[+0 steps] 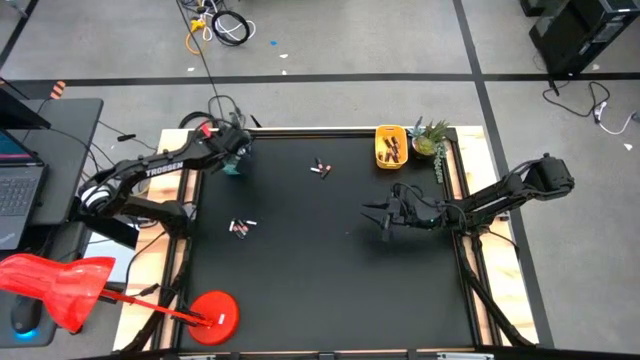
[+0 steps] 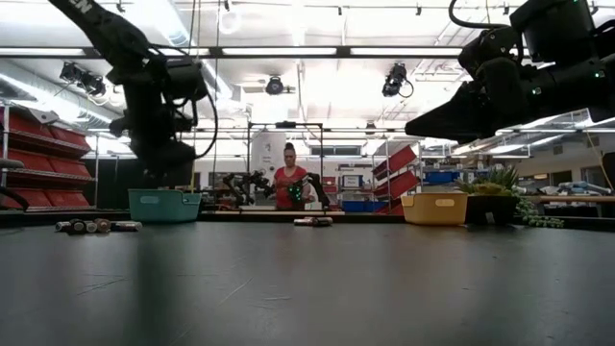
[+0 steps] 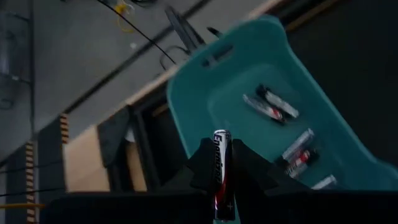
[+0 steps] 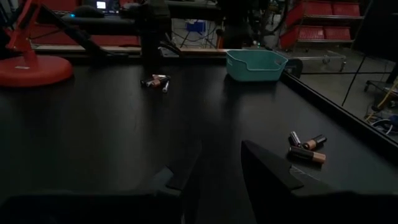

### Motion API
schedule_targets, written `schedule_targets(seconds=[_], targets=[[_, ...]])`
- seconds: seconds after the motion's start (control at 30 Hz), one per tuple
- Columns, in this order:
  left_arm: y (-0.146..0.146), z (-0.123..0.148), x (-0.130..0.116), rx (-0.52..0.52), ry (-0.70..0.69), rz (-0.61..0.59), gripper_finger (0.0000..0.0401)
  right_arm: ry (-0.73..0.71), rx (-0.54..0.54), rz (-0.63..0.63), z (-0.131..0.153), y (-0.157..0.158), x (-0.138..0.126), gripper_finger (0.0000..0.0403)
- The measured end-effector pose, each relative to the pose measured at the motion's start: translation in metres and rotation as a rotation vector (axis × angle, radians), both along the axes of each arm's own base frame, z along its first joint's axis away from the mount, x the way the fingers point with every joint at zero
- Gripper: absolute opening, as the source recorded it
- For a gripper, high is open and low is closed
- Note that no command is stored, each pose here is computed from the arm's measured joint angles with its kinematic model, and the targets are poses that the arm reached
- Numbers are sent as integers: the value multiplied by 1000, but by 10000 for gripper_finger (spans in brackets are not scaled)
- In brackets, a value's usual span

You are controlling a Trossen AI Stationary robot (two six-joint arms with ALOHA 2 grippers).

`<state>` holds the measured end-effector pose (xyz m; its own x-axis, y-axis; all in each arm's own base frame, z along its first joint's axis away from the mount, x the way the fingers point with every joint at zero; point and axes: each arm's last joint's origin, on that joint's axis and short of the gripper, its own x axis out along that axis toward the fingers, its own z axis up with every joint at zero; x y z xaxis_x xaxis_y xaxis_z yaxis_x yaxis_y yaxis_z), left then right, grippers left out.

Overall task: Sort batteries
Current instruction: Put the silver battery into the blue bin, then put the black battery into the yellow bin

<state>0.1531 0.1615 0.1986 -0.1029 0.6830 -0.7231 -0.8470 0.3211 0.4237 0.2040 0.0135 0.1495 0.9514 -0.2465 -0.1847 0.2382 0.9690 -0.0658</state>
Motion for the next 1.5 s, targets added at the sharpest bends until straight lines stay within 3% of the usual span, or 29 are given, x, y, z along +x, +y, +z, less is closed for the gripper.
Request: schedule_targets(seconds=[0.23, 0.57, 0.73, 0.9, 0.97, 1.03, 1.23, 1.37, 1.5], targets=[[-6, -16, -6, -120, -66, -7, 45, 0, 0, 0, 0, 0, 0, 122], [-4, -15, -4, -99, -69, -33, 132, 0, 0, 0, 0, 0, 0, 122], [-5, -5, 6, -76, -51, -139, 156, 0, 0, 0, 0, 0, 0, 122], [-50, 11, 45, -64, -95, -664, 156, 2, -5, 1, 0, 0, 0, 122], [-74, 11, 55, -80, -77, -780, 156, 2, -5, 1, 0, 0, 0, 122], [-93, 7, 57, -133, -60, -823, 156, 3, -6, 1, 0, 0, 0, 122], [-144, -5, 48, -348, -10, -802, 156, 3, -6, 1, 0, 0, 0, 122], [-167, -6, 46, -351, -6, -825, 156, 1, -5, 2, 0, 0, 0, 122], [-172, -13, 46, -341, -43, -817, 156, -18, 0, 13, 2, 0, 0, 122]])
